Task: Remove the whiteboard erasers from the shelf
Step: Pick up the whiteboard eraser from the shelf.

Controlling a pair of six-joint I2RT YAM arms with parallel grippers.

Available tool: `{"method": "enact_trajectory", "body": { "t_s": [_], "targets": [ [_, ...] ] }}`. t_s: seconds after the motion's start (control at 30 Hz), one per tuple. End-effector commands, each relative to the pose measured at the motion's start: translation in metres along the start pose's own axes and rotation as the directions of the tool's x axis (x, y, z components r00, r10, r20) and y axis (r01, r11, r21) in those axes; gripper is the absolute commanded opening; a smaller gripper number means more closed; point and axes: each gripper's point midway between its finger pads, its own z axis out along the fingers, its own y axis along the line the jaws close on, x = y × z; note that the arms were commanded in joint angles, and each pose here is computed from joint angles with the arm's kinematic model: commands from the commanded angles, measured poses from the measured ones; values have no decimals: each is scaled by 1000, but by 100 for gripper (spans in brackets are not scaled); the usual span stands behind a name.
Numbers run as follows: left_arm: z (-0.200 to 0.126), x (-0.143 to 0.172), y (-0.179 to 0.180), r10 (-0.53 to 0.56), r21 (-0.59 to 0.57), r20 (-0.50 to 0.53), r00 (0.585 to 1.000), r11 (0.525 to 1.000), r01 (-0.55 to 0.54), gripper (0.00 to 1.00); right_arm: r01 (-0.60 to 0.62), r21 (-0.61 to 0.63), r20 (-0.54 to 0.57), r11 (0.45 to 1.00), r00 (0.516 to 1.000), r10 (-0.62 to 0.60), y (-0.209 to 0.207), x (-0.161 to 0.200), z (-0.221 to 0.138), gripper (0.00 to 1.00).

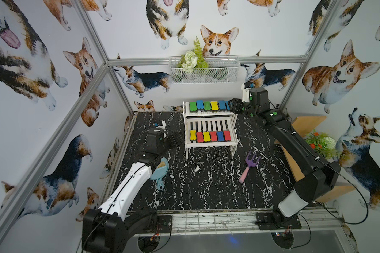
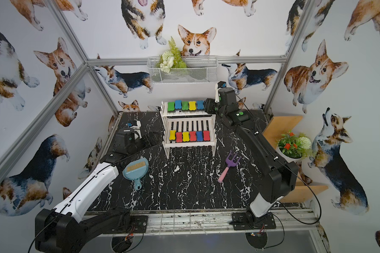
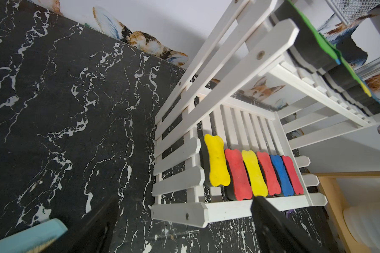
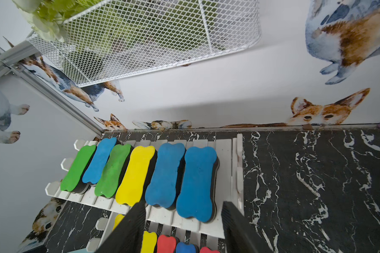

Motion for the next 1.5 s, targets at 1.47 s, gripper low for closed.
{"method": "enact_trajectory", "body": {
  "t_s": [1.47],
  "targets": [
    [2, 2, 5, 32, -24, -7, 999, 999, -32, 100, 119, 191, -212, 974, 974, -77, -21, 39, 55, 51]
  ]
}}
